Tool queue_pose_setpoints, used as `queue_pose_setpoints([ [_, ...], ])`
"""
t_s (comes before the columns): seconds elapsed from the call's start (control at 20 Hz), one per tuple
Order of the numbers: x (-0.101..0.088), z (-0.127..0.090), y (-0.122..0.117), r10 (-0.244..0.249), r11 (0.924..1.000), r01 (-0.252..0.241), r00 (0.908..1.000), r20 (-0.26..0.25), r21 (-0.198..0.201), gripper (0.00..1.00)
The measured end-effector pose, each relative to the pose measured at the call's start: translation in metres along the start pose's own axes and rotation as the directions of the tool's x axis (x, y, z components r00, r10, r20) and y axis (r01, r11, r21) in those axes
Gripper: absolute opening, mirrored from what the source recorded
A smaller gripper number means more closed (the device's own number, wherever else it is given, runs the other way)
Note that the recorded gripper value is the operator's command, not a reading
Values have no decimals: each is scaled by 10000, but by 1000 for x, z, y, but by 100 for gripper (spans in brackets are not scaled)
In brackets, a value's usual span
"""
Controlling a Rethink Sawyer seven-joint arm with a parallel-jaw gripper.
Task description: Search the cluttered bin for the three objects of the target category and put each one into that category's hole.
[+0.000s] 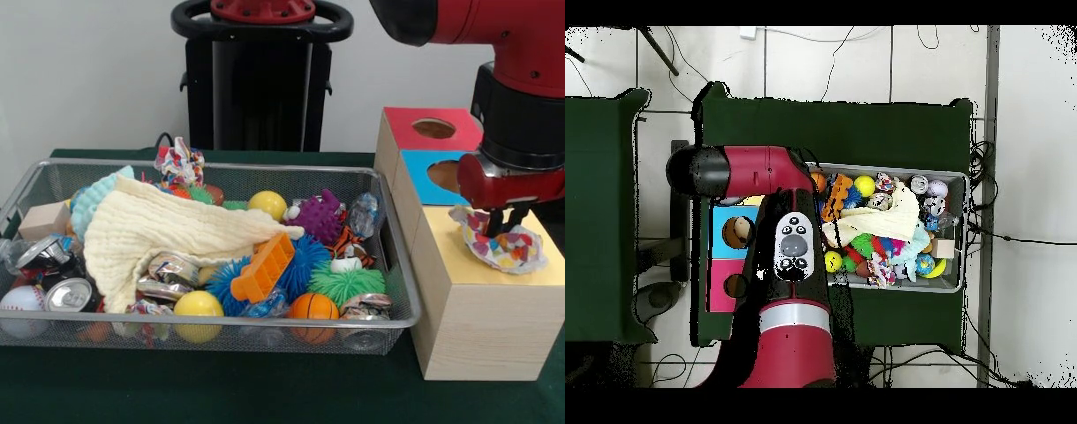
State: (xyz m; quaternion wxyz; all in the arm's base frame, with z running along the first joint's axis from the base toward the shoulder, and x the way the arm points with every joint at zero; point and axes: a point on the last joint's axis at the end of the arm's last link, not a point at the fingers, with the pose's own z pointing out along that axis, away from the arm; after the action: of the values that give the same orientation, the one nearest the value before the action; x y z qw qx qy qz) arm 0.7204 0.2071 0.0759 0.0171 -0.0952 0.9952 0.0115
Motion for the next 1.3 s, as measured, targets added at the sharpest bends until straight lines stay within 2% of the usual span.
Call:
queue_pose_setpoints([
  [1.3, 4, -13, 1, 6, 10000, -6, 10000, 2, 0, 0],
])
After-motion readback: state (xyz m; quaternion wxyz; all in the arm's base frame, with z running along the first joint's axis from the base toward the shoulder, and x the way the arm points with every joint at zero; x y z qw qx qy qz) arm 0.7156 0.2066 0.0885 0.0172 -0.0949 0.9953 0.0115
